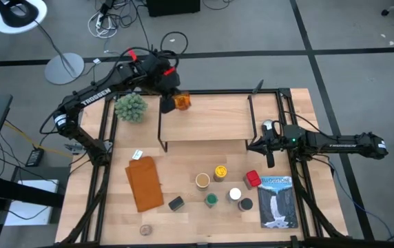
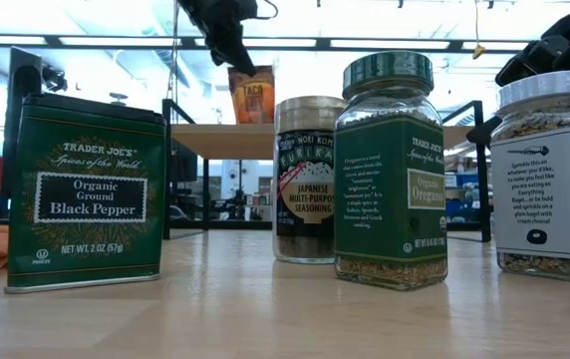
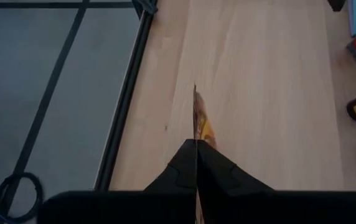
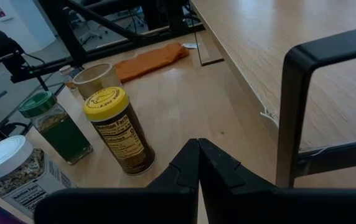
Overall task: Shelf spices
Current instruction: Put the orange seasoning bag on the shelf
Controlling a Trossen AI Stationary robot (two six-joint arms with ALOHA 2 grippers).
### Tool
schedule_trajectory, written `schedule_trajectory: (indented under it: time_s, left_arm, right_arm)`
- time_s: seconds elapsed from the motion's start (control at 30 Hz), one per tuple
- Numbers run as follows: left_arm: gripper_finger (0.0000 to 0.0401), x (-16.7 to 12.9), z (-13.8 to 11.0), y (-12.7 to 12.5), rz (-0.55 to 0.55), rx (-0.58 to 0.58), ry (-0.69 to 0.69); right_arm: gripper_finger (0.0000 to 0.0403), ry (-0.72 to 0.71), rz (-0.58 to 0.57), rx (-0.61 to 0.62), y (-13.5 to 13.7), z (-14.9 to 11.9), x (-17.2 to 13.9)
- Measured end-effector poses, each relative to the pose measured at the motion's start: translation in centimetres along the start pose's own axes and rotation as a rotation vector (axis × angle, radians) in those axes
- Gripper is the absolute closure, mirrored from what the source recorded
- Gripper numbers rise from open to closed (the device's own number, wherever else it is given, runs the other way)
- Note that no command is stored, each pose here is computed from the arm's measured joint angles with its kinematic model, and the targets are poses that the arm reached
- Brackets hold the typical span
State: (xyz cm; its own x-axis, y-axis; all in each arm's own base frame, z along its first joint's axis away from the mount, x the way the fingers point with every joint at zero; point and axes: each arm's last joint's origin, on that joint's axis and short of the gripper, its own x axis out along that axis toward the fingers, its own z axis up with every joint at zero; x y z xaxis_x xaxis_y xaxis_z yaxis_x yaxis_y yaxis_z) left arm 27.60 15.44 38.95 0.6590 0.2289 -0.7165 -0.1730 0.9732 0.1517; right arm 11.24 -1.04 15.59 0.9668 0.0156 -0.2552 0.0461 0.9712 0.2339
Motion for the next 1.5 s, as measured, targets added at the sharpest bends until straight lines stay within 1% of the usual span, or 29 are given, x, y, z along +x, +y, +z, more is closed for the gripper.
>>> schedule_trajectory:
  time_s: [0.17, 0.37, 0.77, 0.83, 0.9, 1.0, 1.13, 1.5]
  left_arm:
    - [0.0396, 0.0, -0.3, -0.1, -0.015, -0.005, 0.033]
    - [0.0396, 0.1, -0.3, -0.2, -0.043, -0.035, 0.025]
    - [0.0396, 0.1, -0.4, -0.2, -0.031, -0.029, 0.028]
    - [0.0396, 0.5, -0.6, -0.3, -0.042, -0.028, 0.026]
    - [0.0396, 1.1, -1.1, -0.4, -0.066, -0.034, 0.053]
    - [0.0396, 1.5, -1.5, -0.4, -0.043, -0.034, 0.076]
    - [0.0396, 1.5, -1.2, -0.2, -0.020, -0.032, 0.048]
    - [0.0396, 1.6, -1.0, -0.2, -0.012, -0.030, 0.035]
  right_arm:
    - [0.0392, 0.000, 0.000, 0.000, 0.0, 0.0, 0.0]
    - [0.0392, 0.000, 0.000, 0.000, 0.0, 0.0, 0.0]
    - [0.0392, 0.000, 0.000, 0.000, 0.0, 0.0, 0.0]
    - [0.0392, 0.000, 0.000, 0.000, 0.0, 0.0, 0.0]
    - [0.0392, 0.000, 0.000, 0.000, 0.0, 0.0, 0.0]
    - [0.0392, 0.000, 0.000, 0.000, 0.0, 0.0, 0.0]
    - [0.0392, 0.000, 0.000, 0.000, 0.0, 0.0, 0.0]
    - [0.0392, -0.001, 0.000, 0.000, 0.0, 0.0, 0.0]
